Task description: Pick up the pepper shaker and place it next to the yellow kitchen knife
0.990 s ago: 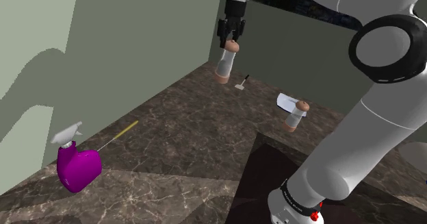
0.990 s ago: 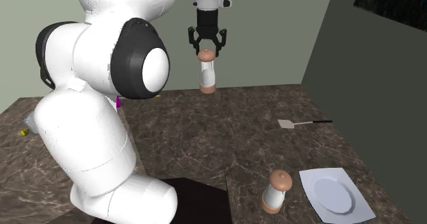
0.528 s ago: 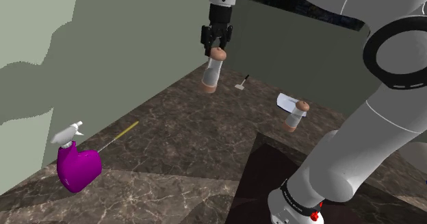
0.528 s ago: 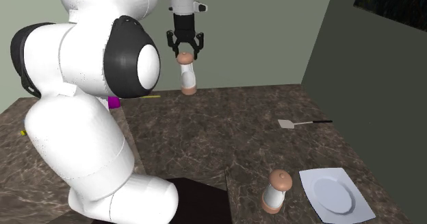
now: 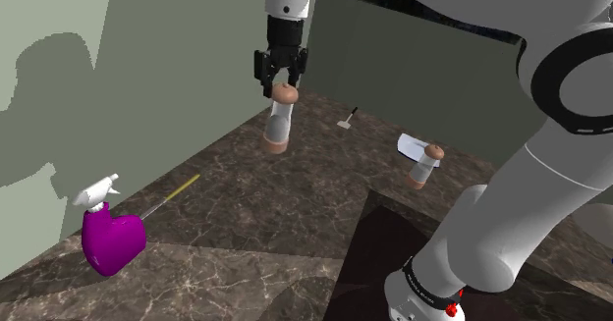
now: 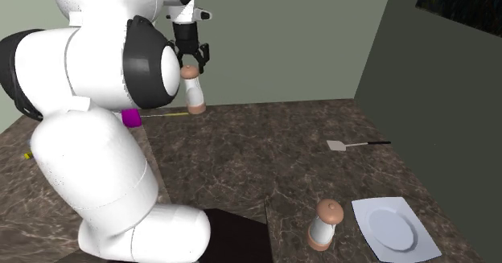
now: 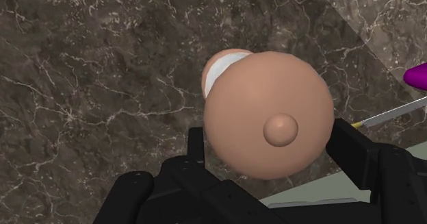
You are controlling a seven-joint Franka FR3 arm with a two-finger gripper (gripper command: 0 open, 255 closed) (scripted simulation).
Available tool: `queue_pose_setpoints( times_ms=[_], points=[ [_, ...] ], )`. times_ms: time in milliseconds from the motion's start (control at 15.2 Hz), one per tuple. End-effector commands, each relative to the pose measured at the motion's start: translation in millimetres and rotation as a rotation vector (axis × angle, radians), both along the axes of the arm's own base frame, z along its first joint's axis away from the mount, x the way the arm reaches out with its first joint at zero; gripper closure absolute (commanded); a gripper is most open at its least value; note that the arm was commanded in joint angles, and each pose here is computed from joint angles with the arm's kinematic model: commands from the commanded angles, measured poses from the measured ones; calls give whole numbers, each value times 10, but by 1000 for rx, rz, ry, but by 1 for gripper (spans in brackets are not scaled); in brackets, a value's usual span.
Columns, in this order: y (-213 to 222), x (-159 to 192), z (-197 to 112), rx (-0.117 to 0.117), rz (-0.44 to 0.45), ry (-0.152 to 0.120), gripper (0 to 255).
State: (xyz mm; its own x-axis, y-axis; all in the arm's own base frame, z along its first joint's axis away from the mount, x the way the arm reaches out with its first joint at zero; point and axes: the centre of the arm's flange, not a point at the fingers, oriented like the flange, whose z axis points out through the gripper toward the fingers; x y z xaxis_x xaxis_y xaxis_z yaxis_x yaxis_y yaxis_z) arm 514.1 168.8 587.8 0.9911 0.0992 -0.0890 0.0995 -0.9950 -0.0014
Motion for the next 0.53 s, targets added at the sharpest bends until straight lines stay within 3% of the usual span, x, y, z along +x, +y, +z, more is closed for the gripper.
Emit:
queue_pose_setpoints(
  times_ms=[0, 462],
  points=[
    [264, -57, -66, 0, -1, 0, 255],
    [1154, -212, -261, 0, -1, 0, 255]
  ],
)
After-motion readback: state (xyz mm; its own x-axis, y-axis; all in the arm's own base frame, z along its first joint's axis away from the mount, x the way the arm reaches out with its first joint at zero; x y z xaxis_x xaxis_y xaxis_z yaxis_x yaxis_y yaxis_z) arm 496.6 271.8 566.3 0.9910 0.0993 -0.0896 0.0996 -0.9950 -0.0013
